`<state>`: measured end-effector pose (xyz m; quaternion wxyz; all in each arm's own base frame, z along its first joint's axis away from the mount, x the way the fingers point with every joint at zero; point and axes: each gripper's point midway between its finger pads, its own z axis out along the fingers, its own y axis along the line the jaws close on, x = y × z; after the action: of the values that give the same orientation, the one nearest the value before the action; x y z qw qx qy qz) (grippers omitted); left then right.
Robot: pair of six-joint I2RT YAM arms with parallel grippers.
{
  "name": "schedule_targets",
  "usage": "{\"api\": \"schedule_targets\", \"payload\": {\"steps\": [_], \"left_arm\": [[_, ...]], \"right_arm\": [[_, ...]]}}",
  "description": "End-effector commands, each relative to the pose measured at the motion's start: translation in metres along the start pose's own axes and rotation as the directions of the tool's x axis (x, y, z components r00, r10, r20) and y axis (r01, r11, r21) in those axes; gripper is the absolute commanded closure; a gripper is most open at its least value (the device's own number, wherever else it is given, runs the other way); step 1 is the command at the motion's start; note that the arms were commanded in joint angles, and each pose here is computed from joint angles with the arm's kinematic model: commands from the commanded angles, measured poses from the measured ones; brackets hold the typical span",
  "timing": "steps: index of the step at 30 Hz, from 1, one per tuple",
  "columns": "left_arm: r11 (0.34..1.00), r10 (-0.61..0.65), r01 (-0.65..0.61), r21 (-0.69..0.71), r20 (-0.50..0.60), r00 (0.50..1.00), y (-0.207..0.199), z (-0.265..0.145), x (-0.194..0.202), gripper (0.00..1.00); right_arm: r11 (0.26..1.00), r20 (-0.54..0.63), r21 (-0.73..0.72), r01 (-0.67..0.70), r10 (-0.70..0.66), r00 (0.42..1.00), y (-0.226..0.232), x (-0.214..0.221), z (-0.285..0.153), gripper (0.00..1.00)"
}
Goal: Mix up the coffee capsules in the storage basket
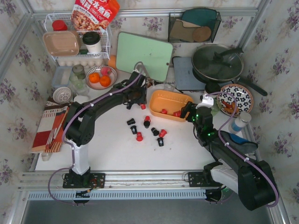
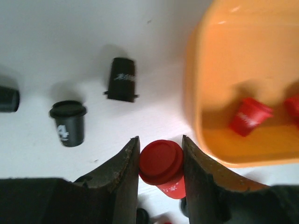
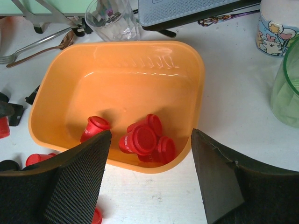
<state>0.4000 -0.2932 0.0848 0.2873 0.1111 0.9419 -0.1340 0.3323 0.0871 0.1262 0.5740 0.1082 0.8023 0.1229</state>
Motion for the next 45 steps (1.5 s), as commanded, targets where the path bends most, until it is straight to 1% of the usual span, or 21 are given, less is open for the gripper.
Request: {"api": "schedule_targets", "payload": {"steps": [1, 5, 9, 15, 21, 24, 27, 28, 31, 34, 39, 45], "left_arm": [[0.990, -0.015, -0.004, 0.144, 0.134, 0.991, -0.036, -0.016, -0.039, 0.63], [0.977, 0.012, -0.050, 0.210, 0.179, 0.984, -0.060, -0.018, -0.054, 0.61], [0.972, 0.049, -0.088, 0.218, 0.176, 0.983, -0.073, -0.010, -0.056, 0.60], [0.973, 0.058, -0.093, 0.213, 0.163, 0.985, -0.075, 0.001, -0.050, 0.59], [0.970, 0.078, -0.115, 0.213, 0.173, 0.982, -0.077, 0.000, -0.051, 0.58], [0.967, 0.093, -0.131, 0.217, 0.175, 0.980, -0.079, 0.000, -0.050, 0.54], [0.960, 0.119, -0.160, 0.230, 0.183, 0.976, -0.085, 0.000, -0.048, 0.46], [0.958, 0.128, -0.170, 0.231, 0.186, 0.974, -0.087, 0.000, -0.047, 0.46], [0.956, 0.144, -0.188, 0.226, 0.196, 0.970, -0.088, -0.001, -0.048, 0.45], [0.955, 0.147, -0.194, 0.224, 0.210, 0.967, -0.088, -0.005, -0.050, 0.48], [0.968, 0.151, -0.194, 0.157, 0.250, 0.956, -0.074, -0.015, -0.054, 0.49], [0.983, 0.180, -0.179, -0.028, 0.274, 0.945, -0.034, -0.028, -0.055, 0.49]], "right_arm": [[1.000, 0.035, -0.012, -0.003, 0.003, 0.999, 0.004, -0.010, 0.000, 0.23], [1.000, 0.036, -0.012, -0.003, 0.003, 0.999, 0.004, -0.010, 0.000, 0.23], [1.000, 0.039, -0.012, -0.002, 0.002, 0.999, 0.004, -0.011, -0.001, 0.23], [1.000, 0.040, -0.015, -0.001, 0.002, 0.999, 0.004, -0.012, -0.001, 0.23], [1.000, 0.045, -0.021, -0.004, 0.004, 0.999, 0.006, -0.014, -0.002, 0.23], [1.000, 0.045, -0.020, -0.003, 0.004, 0.999, 0.005, -0.014, -0.002, 0.23], [1.000, 0.045, -0.019, -0.003, 0.004, 0.999, 0.005, -0.014, -0.002, 0.23], [1.000, 0.044, -0.019, -0.003, 0.004, 0.999, 0.005, -0.014, -0.002, 0.23], [1.000, 0.043, -0.020, -0.003, 0.003, 0.999, 0.006, -0.014, -0.002, 0.23], [1.000, 0.044, -0.020, -0.002, 0.003, 0.999, 0.006, -0.014, -0.002, 0.23], [1.000, 0.045, -0.022, -0.003, 0.004, 0.999, 0.006, -0.014, -0.002, 0.23], [1.000, 0.043, -0.025, -0.003, 0.004, 0.999, 0.007, -0.014, -0.002, 0.23]]}}
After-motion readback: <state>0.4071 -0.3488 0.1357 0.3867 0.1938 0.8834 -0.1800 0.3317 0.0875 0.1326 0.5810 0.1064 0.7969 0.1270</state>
